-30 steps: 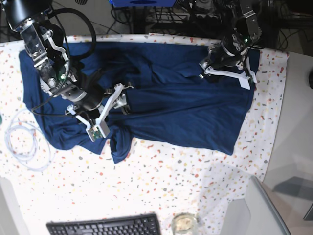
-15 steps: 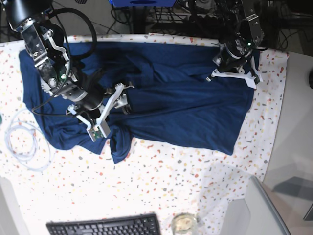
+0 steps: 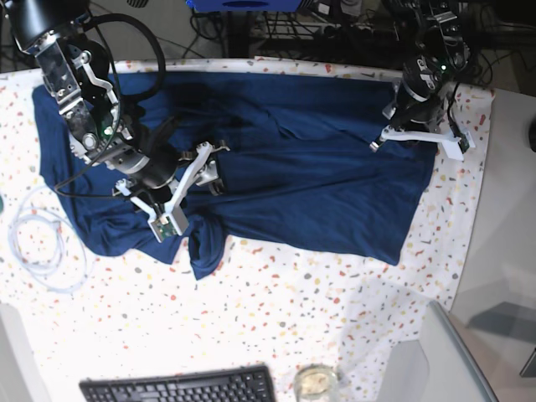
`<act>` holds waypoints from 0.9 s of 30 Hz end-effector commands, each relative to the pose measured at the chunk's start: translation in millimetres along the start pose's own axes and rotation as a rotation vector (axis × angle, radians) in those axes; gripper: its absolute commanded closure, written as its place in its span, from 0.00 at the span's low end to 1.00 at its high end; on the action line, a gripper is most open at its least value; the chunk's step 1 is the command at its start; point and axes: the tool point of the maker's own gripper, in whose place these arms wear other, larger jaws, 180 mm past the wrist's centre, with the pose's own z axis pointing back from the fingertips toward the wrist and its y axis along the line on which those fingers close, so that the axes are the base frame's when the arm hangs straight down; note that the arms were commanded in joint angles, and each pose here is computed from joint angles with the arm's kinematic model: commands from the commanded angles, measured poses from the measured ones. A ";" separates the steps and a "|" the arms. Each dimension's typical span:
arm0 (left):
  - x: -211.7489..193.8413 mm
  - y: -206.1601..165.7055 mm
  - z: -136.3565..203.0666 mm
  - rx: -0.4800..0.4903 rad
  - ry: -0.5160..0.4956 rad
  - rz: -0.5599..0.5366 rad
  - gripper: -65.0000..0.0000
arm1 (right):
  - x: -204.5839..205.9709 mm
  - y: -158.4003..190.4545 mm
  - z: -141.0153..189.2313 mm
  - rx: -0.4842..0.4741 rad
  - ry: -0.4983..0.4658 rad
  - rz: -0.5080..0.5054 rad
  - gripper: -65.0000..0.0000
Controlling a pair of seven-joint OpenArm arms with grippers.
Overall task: Layout the t-shirt on the table in an organized manner, then fold the t-shirt properly
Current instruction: 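Grasp the shirt edges with both grippers and stretch them apart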
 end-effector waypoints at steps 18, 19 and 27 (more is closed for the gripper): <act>21.1 41.1 6.0 0.092 -0.053 -0.005 1.00 | 14.9 0.9 1.7 0.007 -0.050 0.005 0.38; 20.2 42.0 6.3 0.094 -0.051 -0.006 1.00 | 14.9 0.9 1.7 0.007 -0.050 0.005 0.38; 19.8 45.8 6.7 0.102 -0.047 -0.004 1.00 | -8.0 -33.8 16.5 -0.090 -0.046 -0.144 0.38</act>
